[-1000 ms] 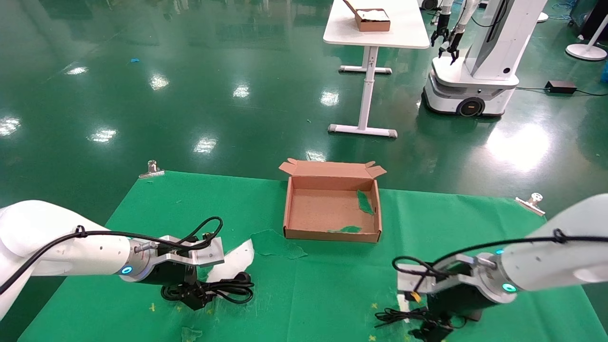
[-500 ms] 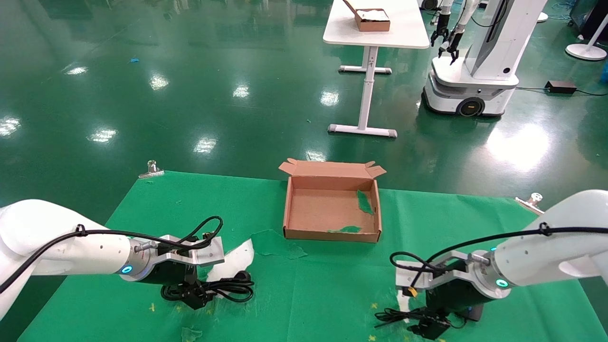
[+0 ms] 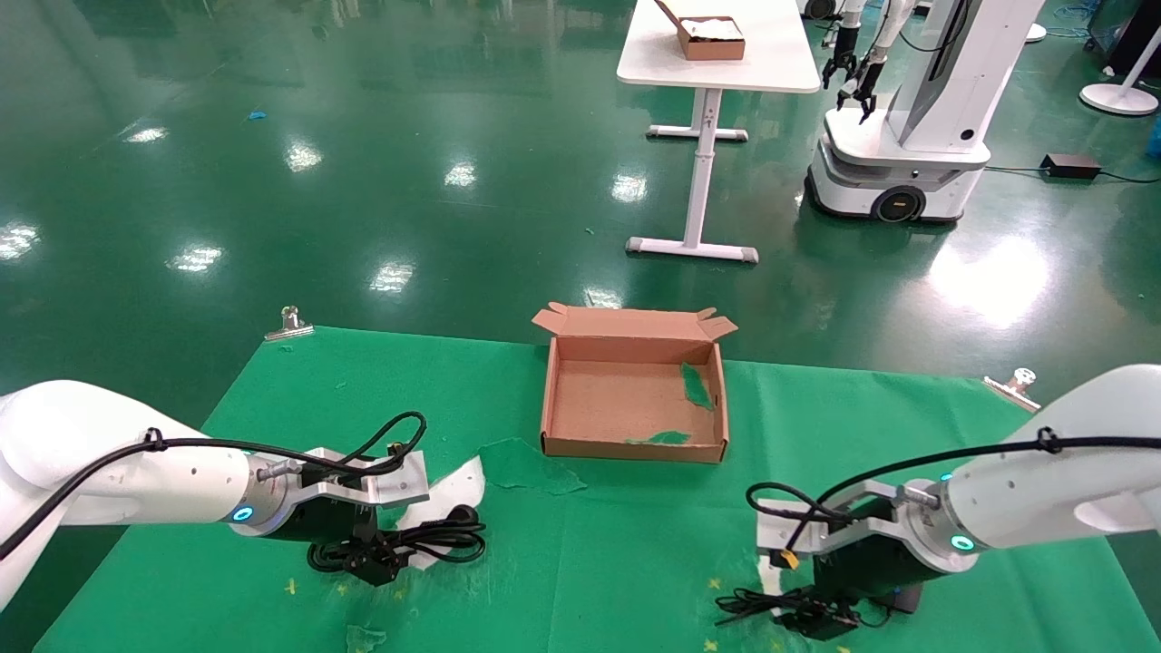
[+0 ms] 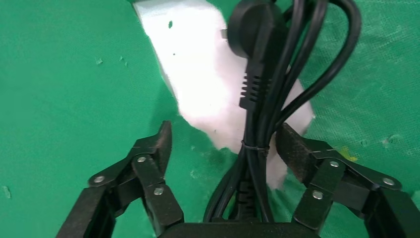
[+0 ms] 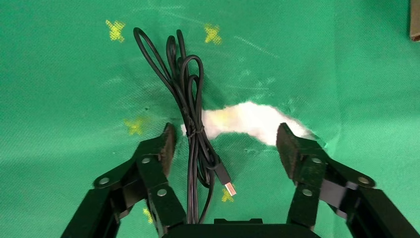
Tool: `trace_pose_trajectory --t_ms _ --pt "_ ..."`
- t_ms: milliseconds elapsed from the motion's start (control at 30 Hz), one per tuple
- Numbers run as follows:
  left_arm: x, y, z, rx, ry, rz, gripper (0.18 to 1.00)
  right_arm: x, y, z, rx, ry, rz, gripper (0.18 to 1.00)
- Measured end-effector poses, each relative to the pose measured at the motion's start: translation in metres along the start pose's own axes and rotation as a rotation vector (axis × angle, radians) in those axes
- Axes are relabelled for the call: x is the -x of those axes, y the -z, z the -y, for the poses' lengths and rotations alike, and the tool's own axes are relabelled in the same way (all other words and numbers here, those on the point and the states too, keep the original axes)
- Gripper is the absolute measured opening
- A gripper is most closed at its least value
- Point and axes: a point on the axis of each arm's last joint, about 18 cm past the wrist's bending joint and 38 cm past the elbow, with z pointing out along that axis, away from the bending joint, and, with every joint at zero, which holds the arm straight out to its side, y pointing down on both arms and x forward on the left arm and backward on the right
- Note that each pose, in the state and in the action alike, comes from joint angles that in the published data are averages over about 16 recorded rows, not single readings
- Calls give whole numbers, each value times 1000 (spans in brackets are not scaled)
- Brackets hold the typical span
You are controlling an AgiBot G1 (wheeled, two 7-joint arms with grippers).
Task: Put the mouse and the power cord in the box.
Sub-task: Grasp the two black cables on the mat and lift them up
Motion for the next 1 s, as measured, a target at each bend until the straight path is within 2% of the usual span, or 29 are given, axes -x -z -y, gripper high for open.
trace_pose_trajectory --t_ms 133,467,667,867,1000 --pt "0 0 0 0 0 0 758 0 0 0 -2 1 0 752" --pt "0 0 0 0 0 0 507 1 1 0 -4 2 1 507" --pt "1 1 0 0 0 1 384 1 1 0 -5 2 0 380" --pt "10 12 5 -23 2 10 308 -7 9 1 -11 5 -22 289" --pt "21 25 17 -68 12 23 289 -17 21 3 -17 8 -54 257"
